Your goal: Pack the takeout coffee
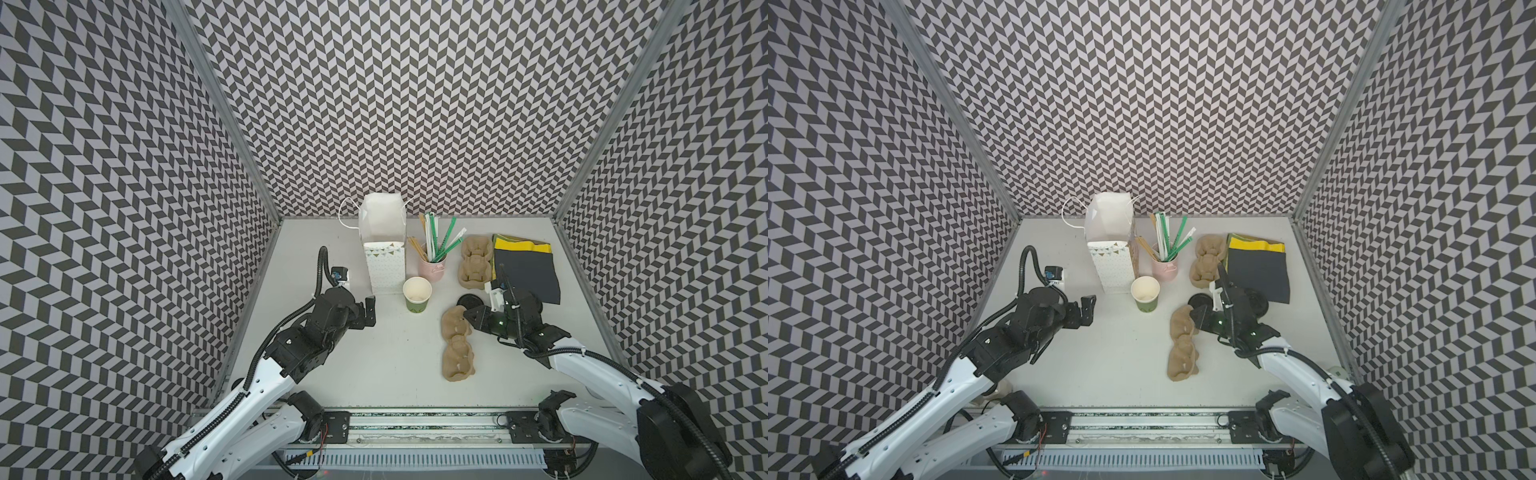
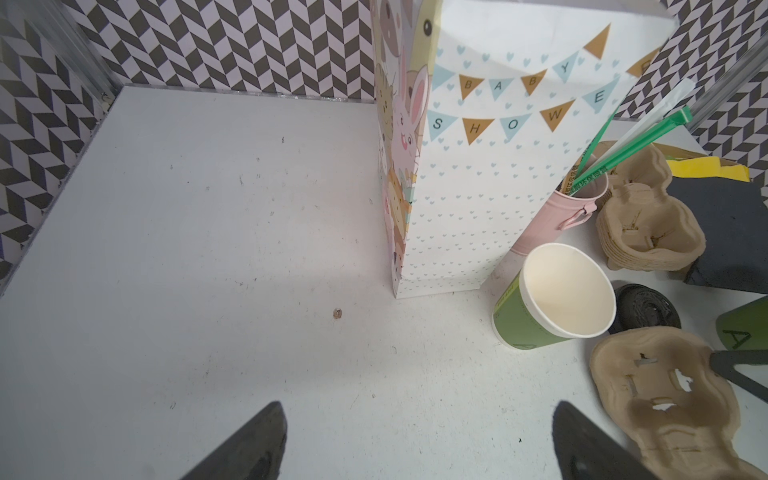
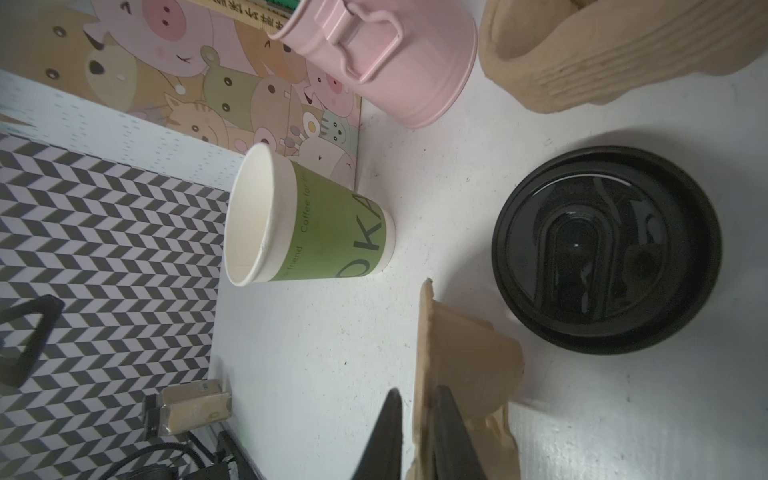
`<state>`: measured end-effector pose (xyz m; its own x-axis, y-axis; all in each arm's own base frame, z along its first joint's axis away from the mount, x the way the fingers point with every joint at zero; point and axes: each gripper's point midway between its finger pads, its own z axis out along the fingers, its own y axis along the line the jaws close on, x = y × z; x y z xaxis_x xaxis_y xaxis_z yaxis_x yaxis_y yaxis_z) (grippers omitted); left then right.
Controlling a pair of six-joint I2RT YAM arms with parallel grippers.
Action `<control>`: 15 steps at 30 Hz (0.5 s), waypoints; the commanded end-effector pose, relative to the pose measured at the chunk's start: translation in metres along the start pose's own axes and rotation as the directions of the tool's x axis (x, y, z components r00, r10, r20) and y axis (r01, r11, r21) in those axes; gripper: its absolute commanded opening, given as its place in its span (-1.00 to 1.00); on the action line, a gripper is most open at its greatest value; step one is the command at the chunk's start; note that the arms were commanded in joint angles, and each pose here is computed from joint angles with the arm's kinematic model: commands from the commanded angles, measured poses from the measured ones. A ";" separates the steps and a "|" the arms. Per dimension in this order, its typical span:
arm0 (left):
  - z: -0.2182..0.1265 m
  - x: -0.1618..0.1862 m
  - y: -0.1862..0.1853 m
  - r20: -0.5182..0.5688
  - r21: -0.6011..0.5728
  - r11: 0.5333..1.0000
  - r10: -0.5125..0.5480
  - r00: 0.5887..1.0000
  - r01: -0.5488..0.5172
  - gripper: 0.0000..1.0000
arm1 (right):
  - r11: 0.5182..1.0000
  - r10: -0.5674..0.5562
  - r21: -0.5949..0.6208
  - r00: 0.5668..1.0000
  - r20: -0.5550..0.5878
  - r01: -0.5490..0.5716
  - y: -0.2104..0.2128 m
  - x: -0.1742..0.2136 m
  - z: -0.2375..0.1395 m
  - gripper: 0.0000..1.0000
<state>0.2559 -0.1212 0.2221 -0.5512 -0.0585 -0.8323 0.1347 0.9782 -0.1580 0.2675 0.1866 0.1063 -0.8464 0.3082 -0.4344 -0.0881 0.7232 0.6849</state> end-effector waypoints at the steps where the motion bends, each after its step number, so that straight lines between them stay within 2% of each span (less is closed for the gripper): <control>1: -0.007 -0.016 0.005 0.050 -0.015 0.999 -0.030 0.998 0.030 0.99 | 0.995 -0.072 -0.066 0.997 0.031 0.074 0.027 -0.021 -0.008 -0.19; 3: -0.011 -0.025 0.007 0.076 -0.014 0.999 -0.047 0.996 0.048 0.99 | 0.997 -0.071 -0.028 0.995 0.076 0.073 0.029 -0.033 -0.017 0.06; 5: -0.017 -0.035 0.009 0.100 -0.005 0.998 -0.068 0.993 0.069 0.99 | 0.996 -0.085 0.005 0.987 0.138 0.085 0.035 -0.050 -0.030 0.22; 10: -0.029 -0.075 0.007 0.173 -0.007 0.996 -0.085 0.981 0.087 0.99 | 0.989 -0.086 0.143 0.952 0.294 0.045 0.030 -0.096 -0.059 0.36; 15: -0.022 -0.088 0.002 0.175 -0.007 0.996 -0.088 0.981 0.091 0.99 | 0.956 -0.037 0.288 0.958 0.284 -0.048 -0.001 -0.127 -0.048 0.36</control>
<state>0.2800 -0.1089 0.3033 -0.4132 -0.1811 -0.8924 0.0859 0.9679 -0.2362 0.3361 0.1408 0.2108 -0.6515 0.4339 -0.6223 -0.0202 0.8101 0.5860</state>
